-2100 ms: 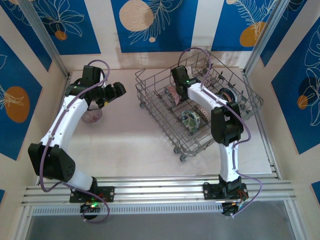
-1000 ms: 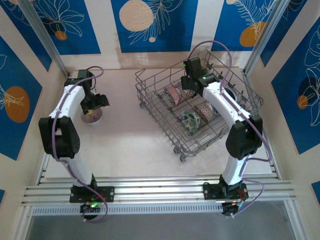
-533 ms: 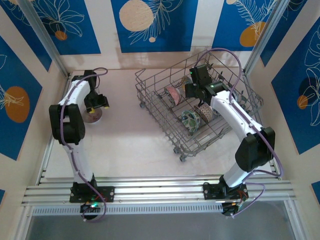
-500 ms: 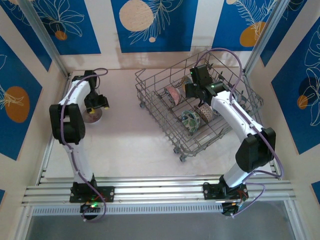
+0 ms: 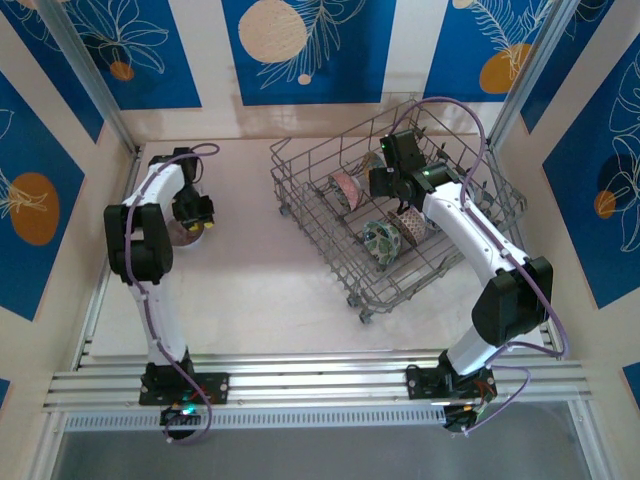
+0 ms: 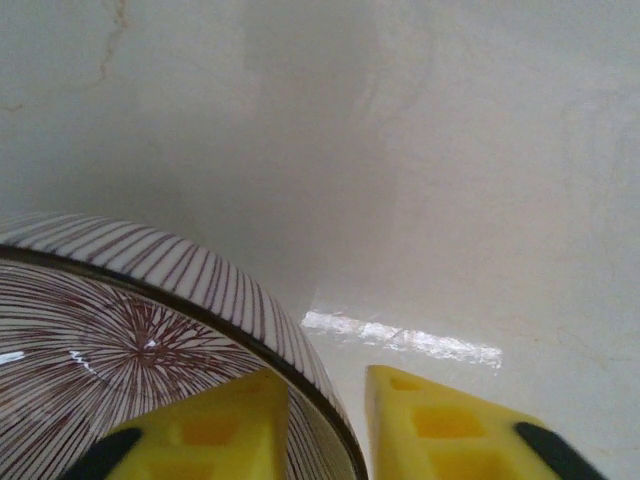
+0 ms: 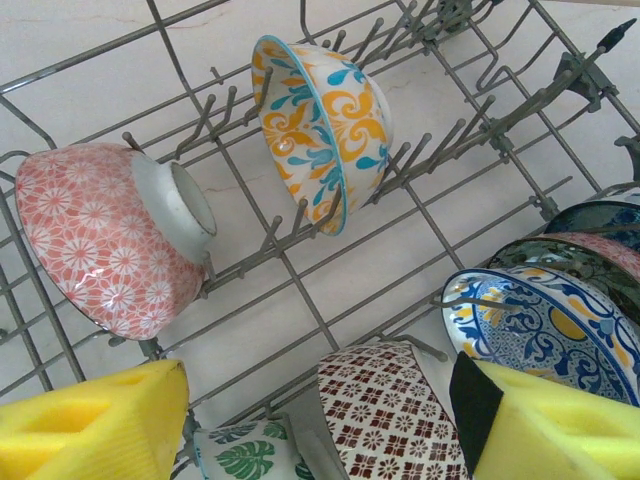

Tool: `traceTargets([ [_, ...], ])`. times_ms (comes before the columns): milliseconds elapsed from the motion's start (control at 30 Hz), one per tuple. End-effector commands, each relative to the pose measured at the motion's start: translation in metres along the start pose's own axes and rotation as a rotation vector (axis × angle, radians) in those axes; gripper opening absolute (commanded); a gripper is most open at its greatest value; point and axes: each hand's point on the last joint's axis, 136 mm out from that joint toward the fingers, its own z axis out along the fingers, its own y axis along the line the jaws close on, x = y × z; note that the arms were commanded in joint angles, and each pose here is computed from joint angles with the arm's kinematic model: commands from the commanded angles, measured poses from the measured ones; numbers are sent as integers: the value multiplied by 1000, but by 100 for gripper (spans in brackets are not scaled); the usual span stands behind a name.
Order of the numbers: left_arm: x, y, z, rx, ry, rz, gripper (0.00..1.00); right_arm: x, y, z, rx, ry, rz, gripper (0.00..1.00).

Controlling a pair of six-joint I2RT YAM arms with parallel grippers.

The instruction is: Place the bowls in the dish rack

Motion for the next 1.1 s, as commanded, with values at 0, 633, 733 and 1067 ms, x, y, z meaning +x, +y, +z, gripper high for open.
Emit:
traceTargets([
  [0,4,1,-2,17,34,3,21,-11,7,-13,-38,-27,16,71],
  [633,9,-29,-77,254,-129,-143,0,-33,42,-55,-125,-125,-27,70],
  [733,7,-43,-116,369,-222,-213,0,-40,62,-71,-194,-170,-34,70],
  [1067,24,-93,-263,798,-557,-464,0,-50,171,-129,-415,-354,-128,64],
])
